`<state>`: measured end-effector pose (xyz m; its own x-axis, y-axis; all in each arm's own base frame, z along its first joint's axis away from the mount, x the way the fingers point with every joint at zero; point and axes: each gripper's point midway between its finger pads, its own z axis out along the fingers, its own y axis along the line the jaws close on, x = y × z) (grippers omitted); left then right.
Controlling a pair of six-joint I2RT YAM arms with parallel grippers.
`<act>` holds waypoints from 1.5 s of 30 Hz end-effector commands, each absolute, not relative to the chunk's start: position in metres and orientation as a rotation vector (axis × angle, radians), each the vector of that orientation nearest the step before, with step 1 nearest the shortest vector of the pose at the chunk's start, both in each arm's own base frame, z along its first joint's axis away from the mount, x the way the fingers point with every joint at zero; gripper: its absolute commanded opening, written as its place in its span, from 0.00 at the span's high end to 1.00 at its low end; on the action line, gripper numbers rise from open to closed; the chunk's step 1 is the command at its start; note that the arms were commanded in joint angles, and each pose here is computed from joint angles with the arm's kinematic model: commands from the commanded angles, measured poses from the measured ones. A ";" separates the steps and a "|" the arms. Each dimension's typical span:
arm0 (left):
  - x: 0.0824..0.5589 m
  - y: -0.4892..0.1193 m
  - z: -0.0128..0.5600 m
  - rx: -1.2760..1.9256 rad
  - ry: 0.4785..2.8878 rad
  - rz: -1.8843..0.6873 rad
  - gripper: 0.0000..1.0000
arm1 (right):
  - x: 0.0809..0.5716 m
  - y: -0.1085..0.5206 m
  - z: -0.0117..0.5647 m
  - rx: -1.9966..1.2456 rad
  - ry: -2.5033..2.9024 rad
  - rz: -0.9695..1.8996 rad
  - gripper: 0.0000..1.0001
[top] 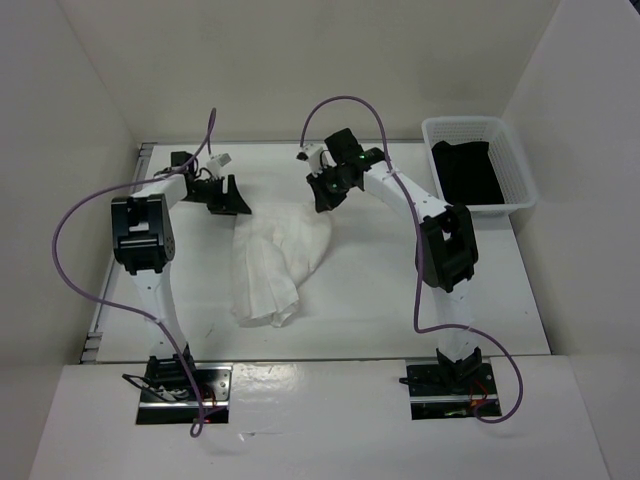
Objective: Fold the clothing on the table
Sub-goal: Flatten the skirt out
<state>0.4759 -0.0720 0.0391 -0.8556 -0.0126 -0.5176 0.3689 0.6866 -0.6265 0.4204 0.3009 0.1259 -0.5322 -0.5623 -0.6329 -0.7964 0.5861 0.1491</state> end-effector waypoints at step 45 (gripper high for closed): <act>0.393 -0.150 0.376 0.977 1.879 -0.828 0.89 | 0.415 0.194 0.382 -0.923 1.806 0.282 1.00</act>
